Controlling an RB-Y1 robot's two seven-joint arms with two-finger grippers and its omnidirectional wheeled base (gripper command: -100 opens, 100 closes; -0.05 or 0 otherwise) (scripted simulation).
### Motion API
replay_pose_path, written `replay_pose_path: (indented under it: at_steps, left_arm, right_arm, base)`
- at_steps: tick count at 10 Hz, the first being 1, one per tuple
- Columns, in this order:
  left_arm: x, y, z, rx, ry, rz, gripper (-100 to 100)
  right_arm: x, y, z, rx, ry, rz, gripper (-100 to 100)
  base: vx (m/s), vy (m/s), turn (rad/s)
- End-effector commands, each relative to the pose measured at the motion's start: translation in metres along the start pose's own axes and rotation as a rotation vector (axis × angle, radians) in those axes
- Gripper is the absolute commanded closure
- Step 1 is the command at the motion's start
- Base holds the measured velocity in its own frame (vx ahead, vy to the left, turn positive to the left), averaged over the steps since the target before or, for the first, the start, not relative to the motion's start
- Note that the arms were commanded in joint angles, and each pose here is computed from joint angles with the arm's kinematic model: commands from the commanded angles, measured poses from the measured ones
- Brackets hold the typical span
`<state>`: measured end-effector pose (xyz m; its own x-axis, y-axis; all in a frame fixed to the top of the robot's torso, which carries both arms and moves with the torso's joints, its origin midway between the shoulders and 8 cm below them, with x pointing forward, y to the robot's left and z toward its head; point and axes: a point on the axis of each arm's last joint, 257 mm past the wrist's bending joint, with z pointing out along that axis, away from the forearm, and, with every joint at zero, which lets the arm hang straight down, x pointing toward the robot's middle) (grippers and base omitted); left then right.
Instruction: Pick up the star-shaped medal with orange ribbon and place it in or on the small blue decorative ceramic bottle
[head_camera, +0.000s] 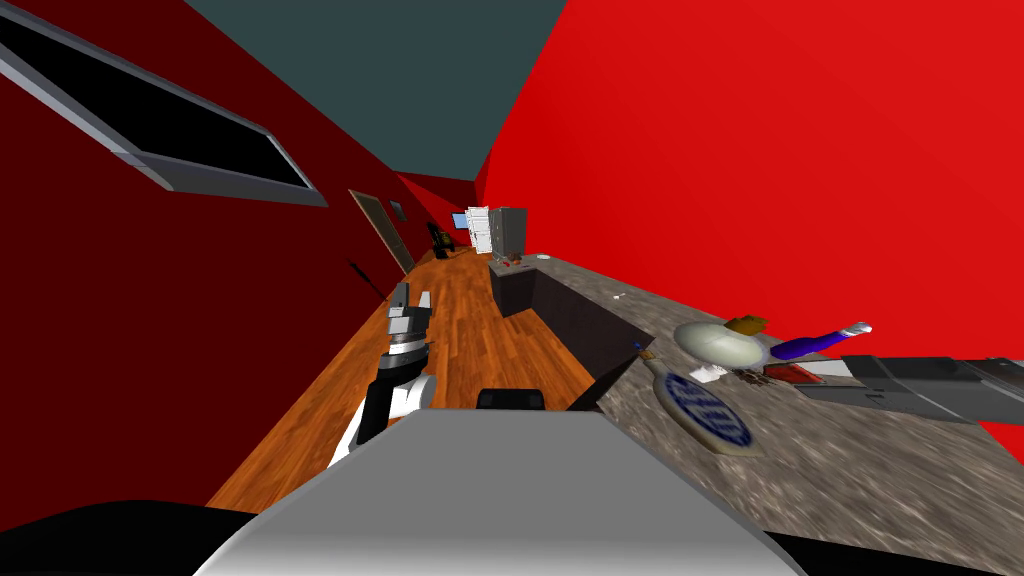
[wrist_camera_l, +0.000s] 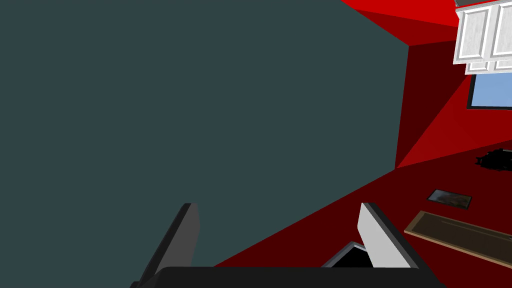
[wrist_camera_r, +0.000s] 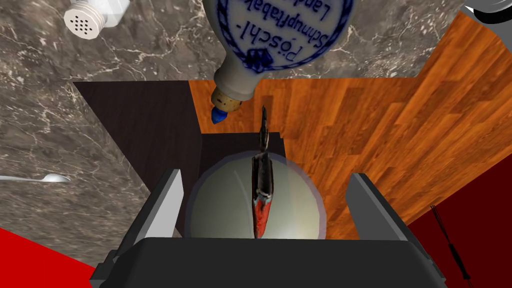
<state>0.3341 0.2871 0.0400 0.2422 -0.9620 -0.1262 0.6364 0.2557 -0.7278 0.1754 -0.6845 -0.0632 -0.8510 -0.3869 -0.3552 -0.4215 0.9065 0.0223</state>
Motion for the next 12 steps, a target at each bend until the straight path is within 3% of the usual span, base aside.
replay_pose_path:
  at_steps: [1, 2, 3, 4, 8, 10, 11, 12]
  left_arm:
    - [0.000, 0.000, 0.000, 0.000, 0.000, 0.000, 0]
    - [0.000, 0.000, 0.000, 0.000, 0.000, 0.000, 0]
    - [0.000, 0.000, 0.000, 0.000, 0.000, 0.000, 0]
    - [0.000, 0.000, 0.000, 0.000, 0.000, 0.000, 0]
    - [0.000, 0.000, 0.000, 0.000, 0.000, 0.000, 0]
    - [0.000, 0.000, 0.000, 0.000, 0.000, 0.000, 0]
    - [0.000, 0.000, 0.000, 0.000, 0.000, 0.000, 0]
    - [0.000, 0.000, 0.000, 0.000, 0.000, 0.000, 0]
  right_arm:
    - [0.000, 0.000, 0.000, 0.000, 0.000, 0.000, -100]
    - [0.000, 0.000, 0.000, 0.000, 0.000, 0.000, -100]
    - [0.000, 0.000, 0.000, 0.000, 0.000, 0.000, 0]
    - [-0.010, 0.006, -0.014, -0.010, -0.001, -0.004, -100]
    - [-0.024, 0.016, -0.034, -0.025, -0.002, -0.010, -100]
    - [-0.022, 0.015, -0.034, -0.026, -0.002, -0.010, -100]
    - [-0.023, 0.015, -0.034, -0.026, -0.002, -0.010, 0]
    - [-0.022, 0.015, -0.034, -0.026, -0.002, -0.010, 0]
  base:
    - [0.000, 0.000, 0.000]
    - [0.000, 0.000, 0.000]
    - [0.000, 0.000, 0.000]
    - [0.019, -0.034, -0.057]
    - [0.026, -0.056, -0.032]
    - [0.010, -0.012, -0.001]
    - [0.000, 0.000, 0.000]
    - [0.000, 0.000, 0.000]
